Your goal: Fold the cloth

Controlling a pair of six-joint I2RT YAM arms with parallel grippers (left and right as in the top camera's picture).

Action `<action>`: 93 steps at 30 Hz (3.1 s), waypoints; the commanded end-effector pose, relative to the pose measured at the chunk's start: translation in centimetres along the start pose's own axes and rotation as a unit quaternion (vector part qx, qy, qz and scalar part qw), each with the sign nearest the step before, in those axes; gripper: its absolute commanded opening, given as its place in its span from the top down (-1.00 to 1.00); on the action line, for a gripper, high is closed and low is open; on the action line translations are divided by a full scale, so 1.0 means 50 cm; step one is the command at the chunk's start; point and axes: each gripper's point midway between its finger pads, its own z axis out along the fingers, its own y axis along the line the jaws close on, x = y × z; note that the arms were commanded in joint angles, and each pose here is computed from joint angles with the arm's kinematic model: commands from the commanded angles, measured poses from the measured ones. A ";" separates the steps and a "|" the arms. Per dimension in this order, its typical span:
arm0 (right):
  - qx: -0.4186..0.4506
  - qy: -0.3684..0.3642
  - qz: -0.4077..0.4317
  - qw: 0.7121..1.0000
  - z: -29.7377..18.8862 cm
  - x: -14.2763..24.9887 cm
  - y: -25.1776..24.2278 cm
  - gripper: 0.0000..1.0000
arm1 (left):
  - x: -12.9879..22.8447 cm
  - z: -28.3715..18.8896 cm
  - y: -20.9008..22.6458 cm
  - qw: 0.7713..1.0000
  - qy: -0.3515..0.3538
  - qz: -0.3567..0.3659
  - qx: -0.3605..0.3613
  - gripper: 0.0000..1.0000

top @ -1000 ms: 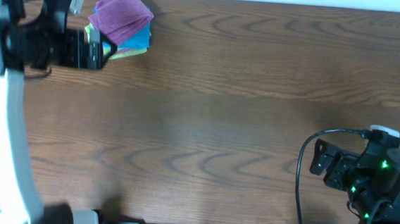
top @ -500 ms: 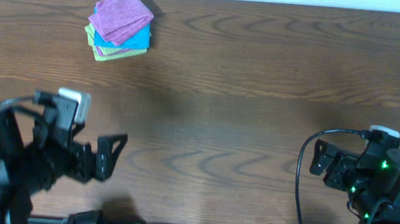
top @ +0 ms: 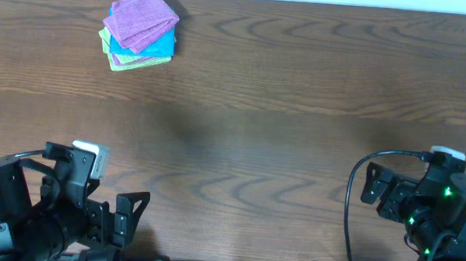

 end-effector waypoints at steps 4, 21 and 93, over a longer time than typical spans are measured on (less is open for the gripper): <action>-0.002 -0.002 0.007 1.000 -0.001 0.000 0.001 -0.98 | 0.038 0.001 0.001 0.999 0.038 -0.023 -0.004 -0.91; -0.002 -0.002 0.007 1.000 -0.001 0.000 0.001 -0.98 | -0.164 -0.127 -0.007 0.944 -0.267 0.161 -0.108 -0.91; -0.002 -0.002 0.007 1.000 -0.001 0.000 0.001 -0.99 | 0.041 0.317 0.339 0.893 -0.390 -0.042 -0.223 -0.91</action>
